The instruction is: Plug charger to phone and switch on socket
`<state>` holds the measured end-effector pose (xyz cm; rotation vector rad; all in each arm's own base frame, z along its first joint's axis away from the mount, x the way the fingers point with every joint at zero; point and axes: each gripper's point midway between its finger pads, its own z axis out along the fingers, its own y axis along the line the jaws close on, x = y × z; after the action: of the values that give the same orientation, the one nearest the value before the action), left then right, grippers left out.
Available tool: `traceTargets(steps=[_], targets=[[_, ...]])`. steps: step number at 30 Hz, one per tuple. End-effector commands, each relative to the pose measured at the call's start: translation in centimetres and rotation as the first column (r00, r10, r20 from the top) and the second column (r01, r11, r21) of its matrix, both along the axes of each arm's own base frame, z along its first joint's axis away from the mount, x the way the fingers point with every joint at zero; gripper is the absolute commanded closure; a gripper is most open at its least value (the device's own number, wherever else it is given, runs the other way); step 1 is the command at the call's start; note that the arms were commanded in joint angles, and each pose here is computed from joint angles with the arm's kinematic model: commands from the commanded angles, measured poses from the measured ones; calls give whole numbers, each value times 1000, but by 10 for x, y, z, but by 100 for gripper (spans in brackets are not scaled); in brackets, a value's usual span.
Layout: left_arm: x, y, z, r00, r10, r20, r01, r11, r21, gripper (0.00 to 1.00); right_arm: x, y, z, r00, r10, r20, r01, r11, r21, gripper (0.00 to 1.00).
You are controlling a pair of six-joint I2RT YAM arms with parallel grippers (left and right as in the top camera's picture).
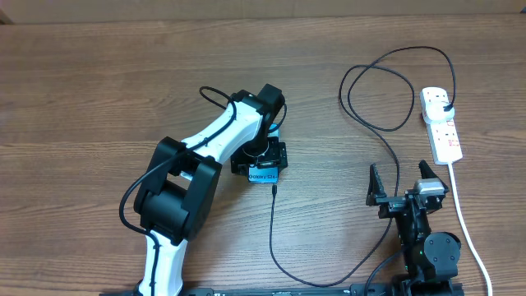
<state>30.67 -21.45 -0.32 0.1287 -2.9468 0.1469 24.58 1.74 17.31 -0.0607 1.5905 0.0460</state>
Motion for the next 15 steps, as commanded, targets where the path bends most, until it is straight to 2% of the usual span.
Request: traceTargets(steps=[1, 2, 15], targets=[[-38, 27, -59, 988, -8, -157, 28, 991, 127, 4, 0, -2, -3, 1000, -7, 0, 7, 1000, -2, 0], [-38, 27, -59, 988, -8, -157, 28, 991, 127, 0, 0, -2, -3, 1000, -8, 0, 8, 1000, -2, 0], [-37, 26, -60, 988, -8, -154, 27, 992, 126, 0, 0, -2, -3, 1000, -8, 0, 8, 1000, -2, 0]])
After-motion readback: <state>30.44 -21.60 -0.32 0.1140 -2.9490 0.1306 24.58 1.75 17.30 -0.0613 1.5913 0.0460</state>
